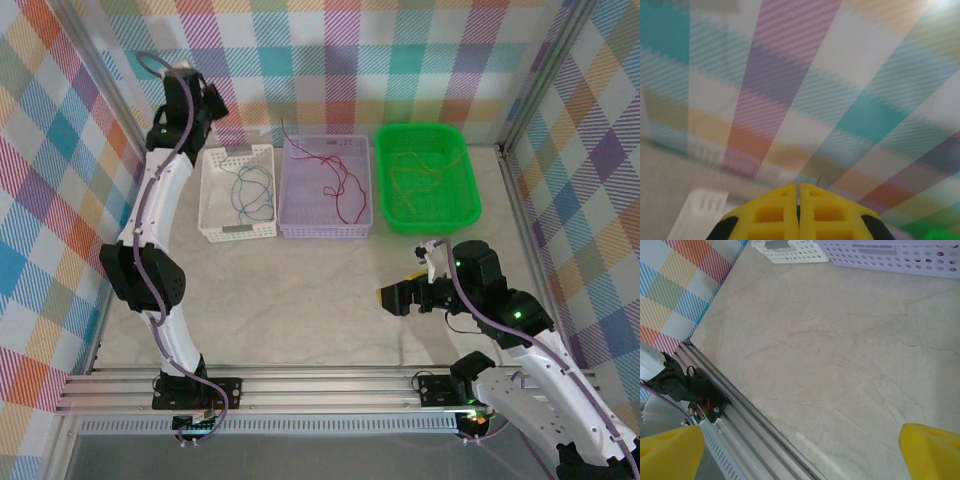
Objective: Untangle the cables
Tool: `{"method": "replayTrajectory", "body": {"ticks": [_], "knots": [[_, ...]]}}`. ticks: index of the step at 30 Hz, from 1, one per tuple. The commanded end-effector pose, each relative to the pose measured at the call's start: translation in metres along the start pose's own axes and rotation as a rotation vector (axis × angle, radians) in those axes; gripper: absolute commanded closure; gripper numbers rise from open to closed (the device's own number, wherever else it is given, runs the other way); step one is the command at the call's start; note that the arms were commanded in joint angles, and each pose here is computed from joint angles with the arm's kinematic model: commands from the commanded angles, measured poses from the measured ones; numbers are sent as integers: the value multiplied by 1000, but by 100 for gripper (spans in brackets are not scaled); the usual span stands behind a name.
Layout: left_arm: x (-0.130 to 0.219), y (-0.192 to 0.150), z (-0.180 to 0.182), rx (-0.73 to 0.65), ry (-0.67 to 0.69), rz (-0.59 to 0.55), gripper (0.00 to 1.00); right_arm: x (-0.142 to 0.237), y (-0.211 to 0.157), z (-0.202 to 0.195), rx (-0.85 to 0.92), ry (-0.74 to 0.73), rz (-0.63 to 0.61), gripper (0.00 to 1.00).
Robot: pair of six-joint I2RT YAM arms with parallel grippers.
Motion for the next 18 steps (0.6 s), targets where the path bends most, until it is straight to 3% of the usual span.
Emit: {"method": "replayTrajectory", "body": {"ticks": [1, 6, 10, 15, 18], "knots": [[-8, -13, 0, 23, 17, -16, 100, 4, -1, 2, 34, 3, -21, 0], [-51, -84, 4, 12, 33, 179, 100, 3, -1, 2, 27, 1, -15, 0], [-69, -120, -1, 16, 7, 302, 98, 2, -1, 1, 25, -2, -15, 0], [-71, -156, -12, -5, -7, 389, 87, 1, 0, 1, 23, -5, -14, 0], [-67, -169, -11, 15, -10, 411, 74, 1, 0, 1, 21, -7, -11, 0]]}}
Point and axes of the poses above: each hand's point on the last joint's axis, 136 mm out from that joint toward the fingers, its own x axis back along the fingers, its own z axis along the line the jaws close on, y = z × x, the point moved 8 cm from there along x, back along the fingers, and after that the axes turned 15 degrees about -x, right-handed, at the moved point
